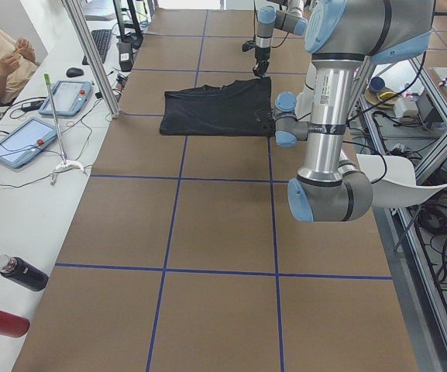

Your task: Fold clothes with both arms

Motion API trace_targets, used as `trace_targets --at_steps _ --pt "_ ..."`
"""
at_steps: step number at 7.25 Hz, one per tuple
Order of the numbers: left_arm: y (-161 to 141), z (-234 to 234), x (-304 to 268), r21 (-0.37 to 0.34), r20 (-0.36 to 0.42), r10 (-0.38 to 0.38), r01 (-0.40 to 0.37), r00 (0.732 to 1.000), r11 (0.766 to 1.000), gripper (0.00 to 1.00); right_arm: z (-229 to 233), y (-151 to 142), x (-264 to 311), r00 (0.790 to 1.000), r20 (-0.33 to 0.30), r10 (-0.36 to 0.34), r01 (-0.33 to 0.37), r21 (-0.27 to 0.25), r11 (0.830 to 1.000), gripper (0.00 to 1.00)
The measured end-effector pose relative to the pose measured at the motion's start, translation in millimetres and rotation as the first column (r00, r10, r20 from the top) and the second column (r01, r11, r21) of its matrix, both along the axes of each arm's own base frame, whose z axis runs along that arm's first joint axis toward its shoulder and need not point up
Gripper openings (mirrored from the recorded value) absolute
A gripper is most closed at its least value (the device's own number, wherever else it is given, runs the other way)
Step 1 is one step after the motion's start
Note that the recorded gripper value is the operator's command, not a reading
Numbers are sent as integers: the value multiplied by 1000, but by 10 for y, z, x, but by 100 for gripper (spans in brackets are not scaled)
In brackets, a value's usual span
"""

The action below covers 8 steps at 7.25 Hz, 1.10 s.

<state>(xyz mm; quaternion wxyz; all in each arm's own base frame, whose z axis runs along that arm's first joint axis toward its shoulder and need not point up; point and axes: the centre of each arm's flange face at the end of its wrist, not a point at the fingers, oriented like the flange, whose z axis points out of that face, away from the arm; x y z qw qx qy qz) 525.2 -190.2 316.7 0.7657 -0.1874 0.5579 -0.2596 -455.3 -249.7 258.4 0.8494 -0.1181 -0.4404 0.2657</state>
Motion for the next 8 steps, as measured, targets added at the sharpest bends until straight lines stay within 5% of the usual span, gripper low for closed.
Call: trace_targets --at_steps 5,6,7,8 --pt "-52 21 3 15 6 -37 37 999 999 43 -12 9 -5 1000 3 -3 3 -1 1000 0" --pt "-45 36 17 15 10 -35 35 999 999 36 -11 9 -6 1000 3 -4 4 -1 1000 0" --pt "-42 41 23 15 11 -34 33 999 999 0 -12 9 -6 1000 3 -4 4 -1 1000 0" --pt "-39 41 25 14 12 -32 32 999 999 0 -15 10 -4 1000 3 -4 4 -1 1000 0"
